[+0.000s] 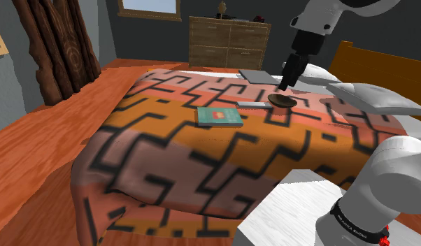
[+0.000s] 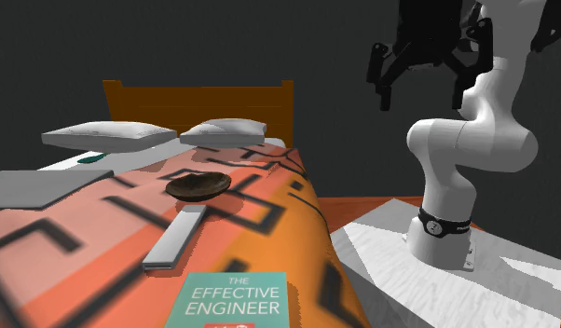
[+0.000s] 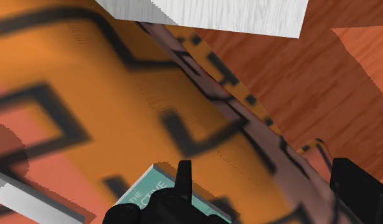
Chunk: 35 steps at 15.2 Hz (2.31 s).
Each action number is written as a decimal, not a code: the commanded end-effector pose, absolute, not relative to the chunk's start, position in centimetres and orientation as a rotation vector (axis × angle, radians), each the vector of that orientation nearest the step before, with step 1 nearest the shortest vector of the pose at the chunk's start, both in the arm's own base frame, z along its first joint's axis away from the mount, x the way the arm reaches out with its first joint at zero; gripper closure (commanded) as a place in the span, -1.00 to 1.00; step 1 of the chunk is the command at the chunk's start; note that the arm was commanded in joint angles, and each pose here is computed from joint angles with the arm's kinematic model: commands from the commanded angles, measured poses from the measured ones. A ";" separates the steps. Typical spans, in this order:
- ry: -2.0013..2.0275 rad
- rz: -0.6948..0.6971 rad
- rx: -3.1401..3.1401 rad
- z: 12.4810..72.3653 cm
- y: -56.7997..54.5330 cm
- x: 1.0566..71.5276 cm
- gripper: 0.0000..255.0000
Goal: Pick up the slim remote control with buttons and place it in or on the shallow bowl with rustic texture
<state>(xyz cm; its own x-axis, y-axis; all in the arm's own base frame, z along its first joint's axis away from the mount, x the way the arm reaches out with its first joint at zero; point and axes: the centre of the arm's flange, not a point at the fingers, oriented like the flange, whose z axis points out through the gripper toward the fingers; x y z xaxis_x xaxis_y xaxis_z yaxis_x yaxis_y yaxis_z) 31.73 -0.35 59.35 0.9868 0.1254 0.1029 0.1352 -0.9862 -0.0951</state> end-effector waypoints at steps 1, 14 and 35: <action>-0.199 -0.147 -3.030 59.3 -0.3 31.7 -1.00; -0.533 -0.103 -3.033 51.0 -12.6 39.9 -1.00; -1.075 -0.026 -2.960 38.5 -28.9 57.8 -1.00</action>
